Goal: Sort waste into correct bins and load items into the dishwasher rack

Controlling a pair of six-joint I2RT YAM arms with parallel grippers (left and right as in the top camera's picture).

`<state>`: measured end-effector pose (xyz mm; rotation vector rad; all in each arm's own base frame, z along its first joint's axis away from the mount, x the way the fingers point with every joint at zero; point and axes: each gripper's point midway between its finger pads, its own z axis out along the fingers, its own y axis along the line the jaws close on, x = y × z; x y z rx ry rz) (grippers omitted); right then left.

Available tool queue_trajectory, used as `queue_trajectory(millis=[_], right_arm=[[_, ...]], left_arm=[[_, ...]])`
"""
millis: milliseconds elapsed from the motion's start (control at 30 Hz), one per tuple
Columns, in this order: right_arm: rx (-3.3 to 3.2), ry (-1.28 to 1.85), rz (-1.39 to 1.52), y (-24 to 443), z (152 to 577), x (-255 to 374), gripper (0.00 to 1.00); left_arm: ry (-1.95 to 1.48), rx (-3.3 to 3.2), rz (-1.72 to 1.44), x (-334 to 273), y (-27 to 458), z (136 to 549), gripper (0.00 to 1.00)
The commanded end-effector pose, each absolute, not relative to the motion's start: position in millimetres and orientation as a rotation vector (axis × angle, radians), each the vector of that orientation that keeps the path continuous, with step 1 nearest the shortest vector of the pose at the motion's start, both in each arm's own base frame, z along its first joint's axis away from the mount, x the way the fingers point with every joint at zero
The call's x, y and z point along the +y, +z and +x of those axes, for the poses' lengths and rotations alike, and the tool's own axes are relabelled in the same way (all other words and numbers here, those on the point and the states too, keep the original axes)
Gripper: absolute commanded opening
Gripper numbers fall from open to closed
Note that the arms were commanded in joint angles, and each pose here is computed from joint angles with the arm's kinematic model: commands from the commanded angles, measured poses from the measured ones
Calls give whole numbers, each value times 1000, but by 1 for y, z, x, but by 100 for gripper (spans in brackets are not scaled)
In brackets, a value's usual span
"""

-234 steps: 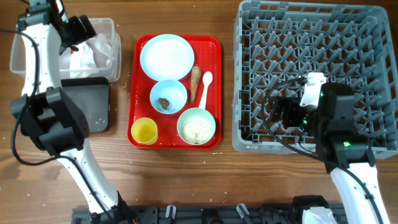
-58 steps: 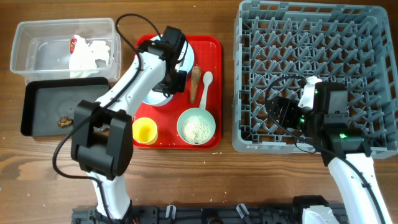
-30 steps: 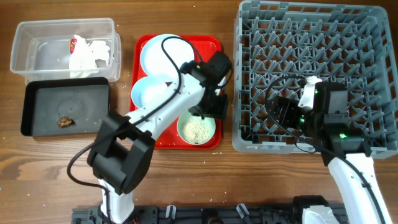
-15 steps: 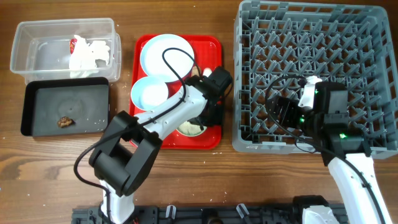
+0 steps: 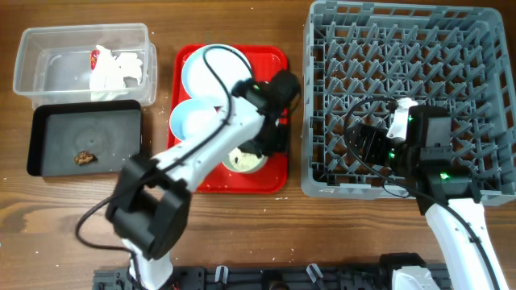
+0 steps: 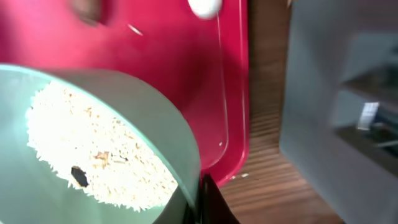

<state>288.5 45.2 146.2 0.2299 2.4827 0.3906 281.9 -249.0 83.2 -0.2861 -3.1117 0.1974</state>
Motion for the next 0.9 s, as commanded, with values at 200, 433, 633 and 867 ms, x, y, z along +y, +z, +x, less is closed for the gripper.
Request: queue_trajectory(millis=[200,433,633,867], right_arm=[[2461,418,227,155,294,48,100],[2461,418,226,155,294,48,100],[2461,418,226,155,294,48,100],[2456,419,226,156,294,48,100]], left_arm=[[480,-3261,54,-148,180,331,4],[783,-3216,274,-49,192,347,4],[1213,-3198,367,17,198,349,4],[1688,-3077,652,77,181,350,4]])
